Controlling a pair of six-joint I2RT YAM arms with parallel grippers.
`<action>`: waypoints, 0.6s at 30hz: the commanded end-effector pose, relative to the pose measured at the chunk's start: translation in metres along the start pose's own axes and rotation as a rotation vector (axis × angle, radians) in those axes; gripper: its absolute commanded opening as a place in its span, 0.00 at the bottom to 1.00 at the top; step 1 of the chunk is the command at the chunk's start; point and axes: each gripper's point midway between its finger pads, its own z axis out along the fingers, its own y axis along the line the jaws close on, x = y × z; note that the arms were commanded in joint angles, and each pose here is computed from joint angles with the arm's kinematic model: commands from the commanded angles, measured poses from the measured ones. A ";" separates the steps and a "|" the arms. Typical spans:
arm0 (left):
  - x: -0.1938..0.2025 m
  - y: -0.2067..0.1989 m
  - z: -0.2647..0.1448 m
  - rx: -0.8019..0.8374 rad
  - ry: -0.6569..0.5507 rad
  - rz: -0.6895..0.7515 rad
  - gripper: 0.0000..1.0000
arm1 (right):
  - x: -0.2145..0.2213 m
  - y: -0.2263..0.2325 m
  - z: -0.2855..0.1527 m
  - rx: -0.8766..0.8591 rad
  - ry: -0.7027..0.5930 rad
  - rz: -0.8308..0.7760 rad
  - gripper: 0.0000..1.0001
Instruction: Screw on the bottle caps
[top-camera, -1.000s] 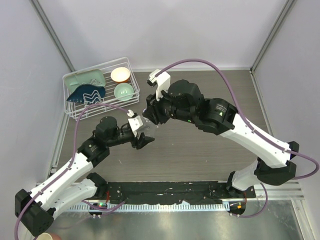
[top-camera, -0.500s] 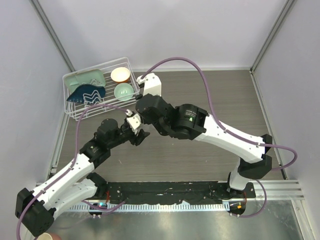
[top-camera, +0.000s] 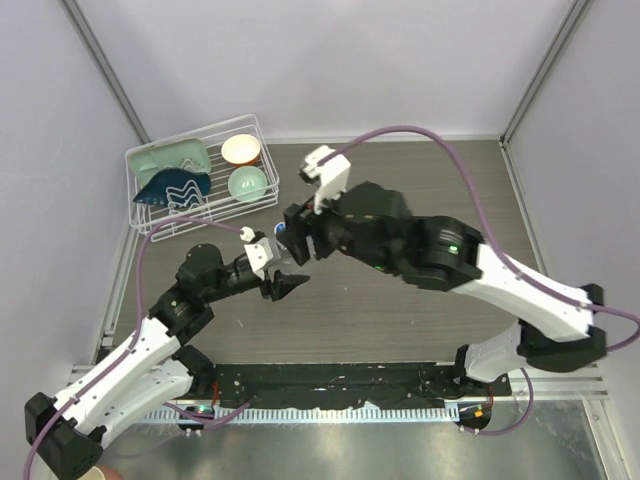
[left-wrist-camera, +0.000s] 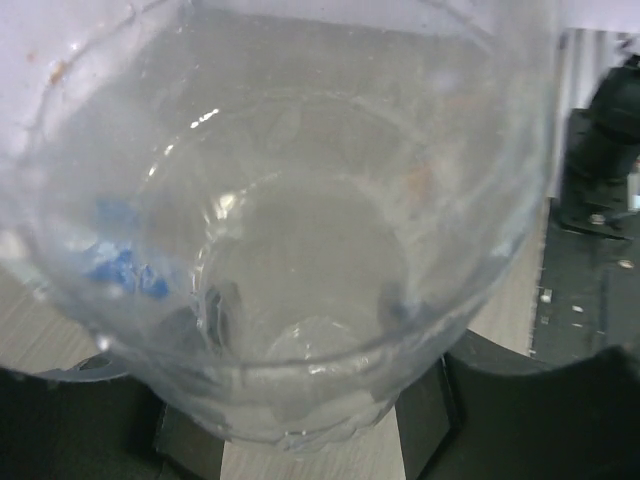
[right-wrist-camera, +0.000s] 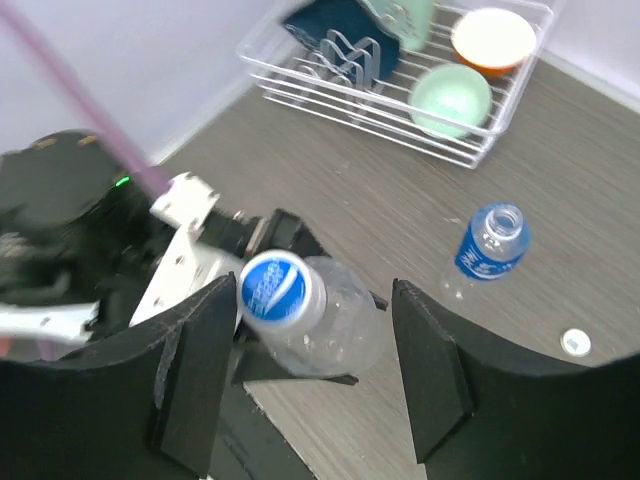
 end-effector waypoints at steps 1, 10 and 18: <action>-0.036 -0.041 -0.009 0.229 -0.099 -0.013 0.03 | -0.063 0.023 -0.082 -0.322 -0.240 -0.072 0.70; -0.043 -0.111 -0.042 0.690 -0.055 -0.058 0.04 | -0.042 0.051 -0.114 -0.578 -0.198 -0.228 0.71; -0.045 -0.118 -0.049 0.743 -0.040 -0.078 0.03 | -0.025 0.070 -0.112 -0.693 -0.147 -0.270 0.70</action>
